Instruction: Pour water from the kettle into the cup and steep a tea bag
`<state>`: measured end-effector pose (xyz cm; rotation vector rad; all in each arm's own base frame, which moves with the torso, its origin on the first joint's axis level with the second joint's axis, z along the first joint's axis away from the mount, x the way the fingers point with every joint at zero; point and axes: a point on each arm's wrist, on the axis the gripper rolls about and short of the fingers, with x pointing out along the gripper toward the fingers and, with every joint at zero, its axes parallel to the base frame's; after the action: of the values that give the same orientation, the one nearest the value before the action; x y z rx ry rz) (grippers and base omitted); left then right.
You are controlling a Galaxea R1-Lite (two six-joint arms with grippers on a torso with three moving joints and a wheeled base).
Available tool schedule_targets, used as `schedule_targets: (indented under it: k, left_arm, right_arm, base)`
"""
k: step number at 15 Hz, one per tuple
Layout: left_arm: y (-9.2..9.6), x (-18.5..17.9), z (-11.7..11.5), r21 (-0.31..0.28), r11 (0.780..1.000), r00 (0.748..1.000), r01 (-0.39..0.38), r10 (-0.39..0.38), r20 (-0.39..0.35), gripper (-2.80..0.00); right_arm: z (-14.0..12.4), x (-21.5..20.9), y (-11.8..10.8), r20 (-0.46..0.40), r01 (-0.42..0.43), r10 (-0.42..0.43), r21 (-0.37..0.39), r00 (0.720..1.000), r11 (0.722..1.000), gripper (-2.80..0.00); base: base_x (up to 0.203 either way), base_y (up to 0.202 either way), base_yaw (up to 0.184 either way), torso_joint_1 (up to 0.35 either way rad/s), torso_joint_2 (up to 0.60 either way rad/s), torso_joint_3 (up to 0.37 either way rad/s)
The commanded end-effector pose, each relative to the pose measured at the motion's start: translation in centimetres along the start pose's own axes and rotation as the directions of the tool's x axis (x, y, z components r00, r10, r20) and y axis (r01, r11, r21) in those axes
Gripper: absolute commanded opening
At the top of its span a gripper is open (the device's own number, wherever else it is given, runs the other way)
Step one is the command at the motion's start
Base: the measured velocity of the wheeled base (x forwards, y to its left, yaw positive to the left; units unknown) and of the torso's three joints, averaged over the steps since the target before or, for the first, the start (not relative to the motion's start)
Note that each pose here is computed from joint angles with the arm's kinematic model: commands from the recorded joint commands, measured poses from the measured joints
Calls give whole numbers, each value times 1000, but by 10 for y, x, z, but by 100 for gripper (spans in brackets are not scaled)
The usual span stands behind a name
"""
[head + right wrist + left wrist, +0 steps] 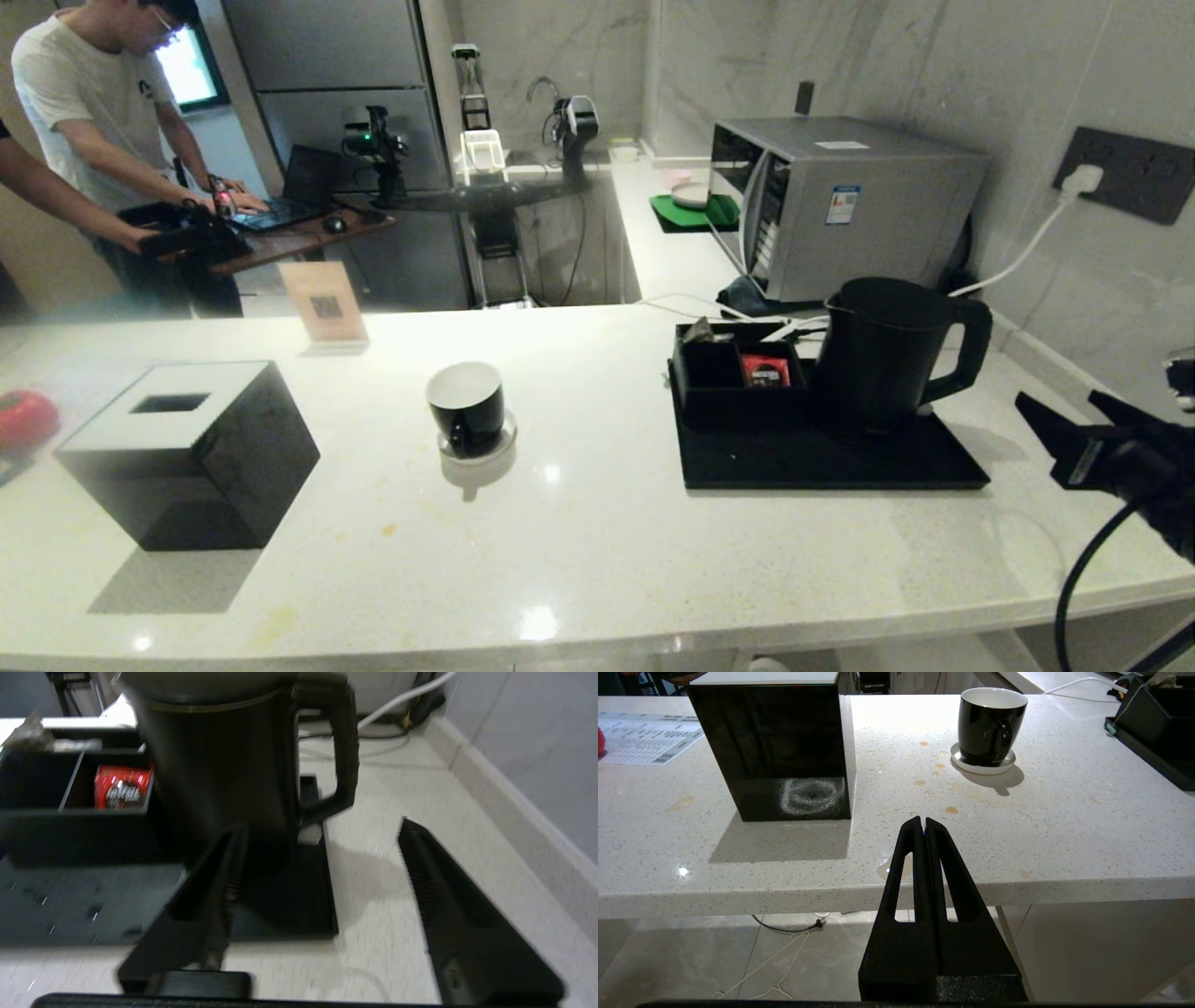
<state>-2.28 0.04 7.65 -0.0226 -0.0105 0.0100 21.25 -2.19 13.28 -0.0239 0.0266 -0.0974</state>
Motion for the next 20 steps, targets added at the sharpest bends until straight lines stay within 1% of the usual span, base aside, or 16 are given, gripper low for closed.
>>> schedule_targets:
  k: [1, 4, 6, 11, 13, 20]
  left_arm:
    - [0, 0, 0, 0, 1000, 1000, -1, 1, -1, -280]
    - [0, 0, 0, 0, 1000, 1000, -1, 1, -1, -280]
    - [0, 0, 0, 0, 1000, 1000, -1, 1, -1, -280]
    - [0, 0, 0, 0, 1000, 1000, -1, 1, -1, -280]
    - [0, 0, 0, 0, 1000, 1000, -1, 1, -1, -280]
    - [0, 0, 0, 0, 1000, 1000, -1, 1, -1, -280]
  right_arm:
    - [-5, 13, -1, 3, 3, -3, 0, 1000, 1000, 0]
    - [-10, 24, -1, 19, 4, -4, -1, 1000, 1000, 0]
    - [-14, 30, -1, 10, 5, -5, -2, 1000, 1000, 0]
    - [-15, 55, -15, 30, 58, -57, -6, 998, 998, 0]
    - [-20, 63, -18, 21, 68, -68, -6, 997, 998, 0]
    - [-29, 91, -21, 25, 70, -70, -5, 997, 998, 0]
  base:
    - [0, 0, 0, 0, 0, 0]
    - [0, 0, 0, 0, 0, 0]
    - [0, 0, 0, 0, 0, 0]
    - [0, 0, 0, 0, 0, 0]
    - [0, 0, 0, 0, 0, 0]
    - [0, 0, 0, 0, 0, 0]
